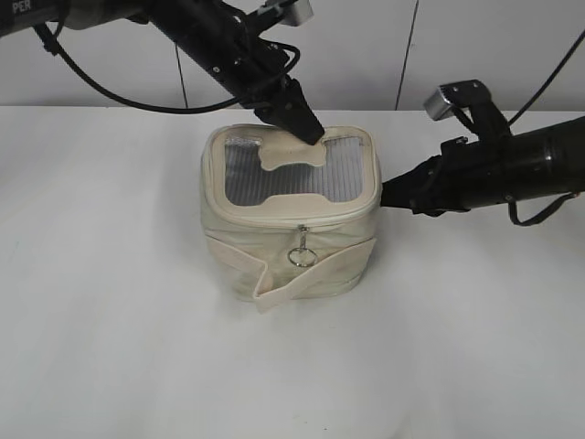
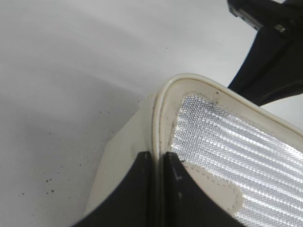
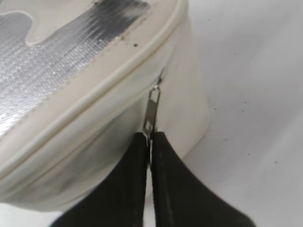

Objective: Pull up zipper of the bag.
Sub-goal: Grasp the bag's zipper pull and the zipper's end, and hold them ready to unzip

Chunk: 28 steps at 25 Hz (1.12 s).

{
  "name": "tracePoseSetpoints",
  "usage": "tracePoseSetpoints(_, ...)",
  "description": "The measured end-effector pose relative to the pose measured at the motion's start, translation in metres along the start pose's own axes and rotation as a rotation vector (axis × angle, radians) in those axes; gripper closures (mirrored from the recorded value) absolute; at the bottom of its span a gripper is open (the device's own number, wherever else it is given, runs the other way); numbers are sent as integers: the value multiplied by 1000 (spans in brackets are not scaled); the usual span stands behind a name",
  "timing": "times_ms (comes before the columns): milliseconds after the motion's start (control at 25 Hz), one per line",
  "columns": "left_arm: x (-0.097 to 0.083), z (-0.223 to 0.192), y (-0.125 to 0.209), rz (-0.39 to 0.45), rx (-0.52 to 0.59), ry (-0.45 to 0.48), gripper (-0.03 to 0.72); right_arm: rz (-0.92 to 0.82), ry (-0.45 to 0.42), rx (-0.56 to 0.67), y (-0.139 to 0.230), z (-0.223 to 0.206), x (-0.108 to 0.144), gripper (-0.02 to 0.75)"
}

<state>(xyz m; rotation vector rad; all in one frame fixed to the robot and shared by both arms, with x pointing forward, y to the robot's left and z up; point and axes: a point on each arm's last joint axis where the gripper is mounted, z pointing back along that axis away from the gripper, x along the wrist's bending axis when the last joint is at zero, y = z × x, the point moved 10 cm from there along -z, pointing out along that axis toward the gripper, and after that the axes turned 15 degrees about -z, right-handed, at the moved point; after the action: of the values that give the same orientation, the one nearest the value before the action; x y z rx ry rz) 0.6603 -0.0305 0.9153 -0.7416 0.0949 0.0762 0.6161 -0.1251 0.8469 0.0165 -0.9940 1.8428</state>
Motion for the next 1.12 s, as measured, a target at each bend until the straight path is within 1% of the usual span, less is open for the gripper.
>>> tracePoseSetpoints(120,0,0,0,21,0,1,644,-12,14,-2,7,14,7,715)
tracePoseSetpoints(440,0,0,0,49,1,-3,644,-67,15,31,43,43,27,717)
tracePoseSetpoints(560,1,0,0,61,1,-5,644,-70,-20,59,59,48,38,717)
tracePoseSetpoints(680,1,0,0,68,1,-7,644,-79,-64,60,62,51,48,717)
tracePoseSetpoints(760,1,0,0,70,1,-7,644,-113,-48,36,57,51,45,717)
tracePoseSetpoints(800,1,0,0,70,1,-7,644,-142,-18,14,53,51,39,711)
tracePoseSetpoints(840,1,0,0,70,1,-7,644,-161,19,-7,49,51,32,685)
tracePoseSetpoints(880,1,0,0,72,1,-7,644,-162,52,-22,45,51,25,636)
tracePoseSetpoints(920,1,0,0,72,1,-7,644,-159,73,-34,41,51,21,579)
tracePoseSetpoints(960,1,0,0,72,1,-7,644,-150,90,-44,37,51,17,494)
tracePoseSetpoints(1040,1,0,0,72,1,-7,644,-125,99,-58,31,49,14,330)
tracePoseSetpoints(1120,1,0,0,72,1,-7,644,-108,100,-62,27,44,10,259)
